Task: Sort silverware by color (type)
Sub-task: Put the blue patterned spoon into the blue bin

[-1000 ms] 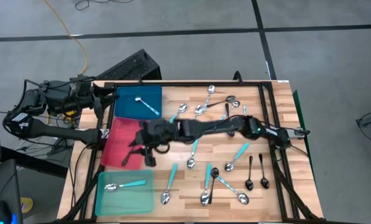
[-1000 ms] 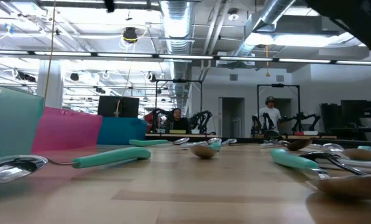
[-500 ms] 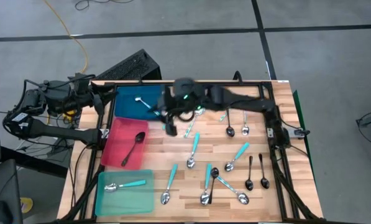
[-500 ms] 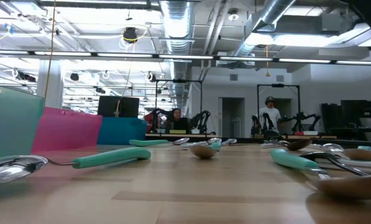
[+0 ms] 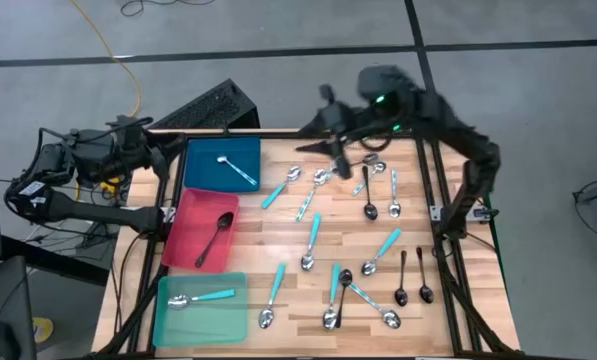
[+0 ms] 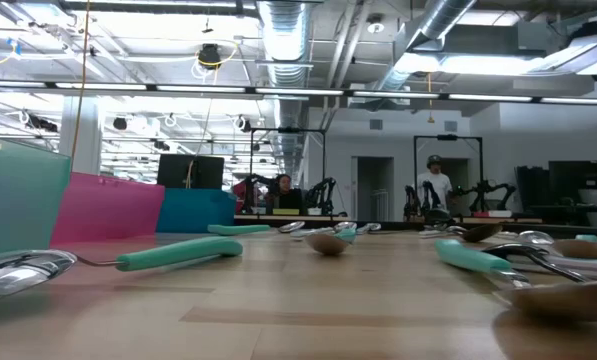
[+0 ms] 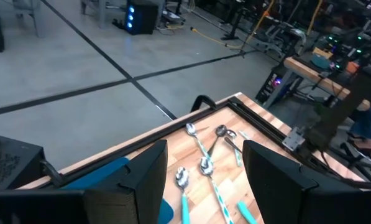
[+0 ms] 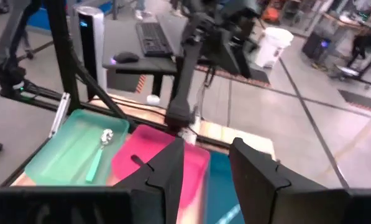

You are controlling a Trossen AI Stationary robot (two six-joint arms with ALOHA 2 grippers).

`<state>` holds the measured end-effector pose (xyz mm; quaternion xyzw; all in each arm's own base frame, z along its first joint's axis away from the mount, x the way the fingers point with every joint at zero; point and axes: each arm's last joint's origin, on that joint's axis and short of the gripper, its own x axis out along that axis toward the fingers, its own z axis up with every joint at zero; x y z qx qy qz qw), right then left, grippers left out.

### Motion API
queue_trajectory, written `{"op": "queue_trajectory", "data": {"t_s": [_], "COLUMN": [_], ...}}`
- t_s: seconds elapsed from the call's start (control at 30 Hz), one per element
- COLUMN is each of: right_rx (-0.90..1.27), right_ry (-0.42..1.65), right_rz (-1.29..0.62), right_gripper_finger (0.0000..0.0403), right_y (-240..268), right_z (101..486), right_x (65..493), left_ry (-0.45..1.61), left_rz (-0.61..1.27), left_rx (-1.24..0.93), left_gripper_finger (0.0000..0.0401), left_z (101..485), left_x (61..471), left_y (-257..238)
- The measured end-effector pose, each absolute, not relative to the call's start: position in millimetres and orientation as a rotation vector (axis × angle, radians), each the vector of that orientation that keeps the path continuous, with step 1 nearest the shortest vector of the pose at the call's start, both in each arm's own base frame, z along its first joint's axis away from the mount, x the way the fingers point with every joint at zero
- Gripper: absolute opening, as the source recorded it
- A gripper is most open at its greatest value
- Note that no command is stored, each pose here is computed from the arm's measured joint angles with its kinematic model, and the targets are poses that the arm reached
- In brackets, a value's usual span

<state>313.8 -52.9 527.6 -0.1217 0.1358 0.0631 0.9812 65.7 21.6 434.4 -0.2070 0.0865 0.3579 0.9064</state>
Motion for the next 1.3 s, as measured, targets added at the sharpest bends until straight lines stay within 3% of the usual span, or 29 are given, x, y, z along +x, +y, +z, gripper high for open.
{"op": "queue_trajectory", "data": {"t_s": [0.3, 0.73, 1.03, 1.3], "right_rx": [-0.204, -0.117, -0.117, -0.09], "right_ry": [0.34, 0.485, 0.426, 0.381], "right_rz": [0.229, 0.114, 0.055, -0.05], "right_gripper_finger": [0.0153, 0.0153, 0.0153, 0.0145], "right_y": [-64.0, -75.4, -62.2, -51.2], "right_z": [537.7, 540.9, 548.9, 526.0], "right_x": [257.9, 184.8, 124.4, 88.6], "left_ry": [0.181, 0.192, 0.203, 0.199], "left_rz": [0.745, 0.748, 0.715, 0.672], "left_rx": [-0.435, -0.415, -0.391, -0.347], "left_gripper_finger": [0.0195, 0.0195, 0.0195, 0.0195], "left_z": [433.9, 433.7, 434.9, 438.2], "left_x": [68.2, 70.2, 77.4, 87.0], "left_y": [21.9, 22.1, 22.1, 22.2]}}
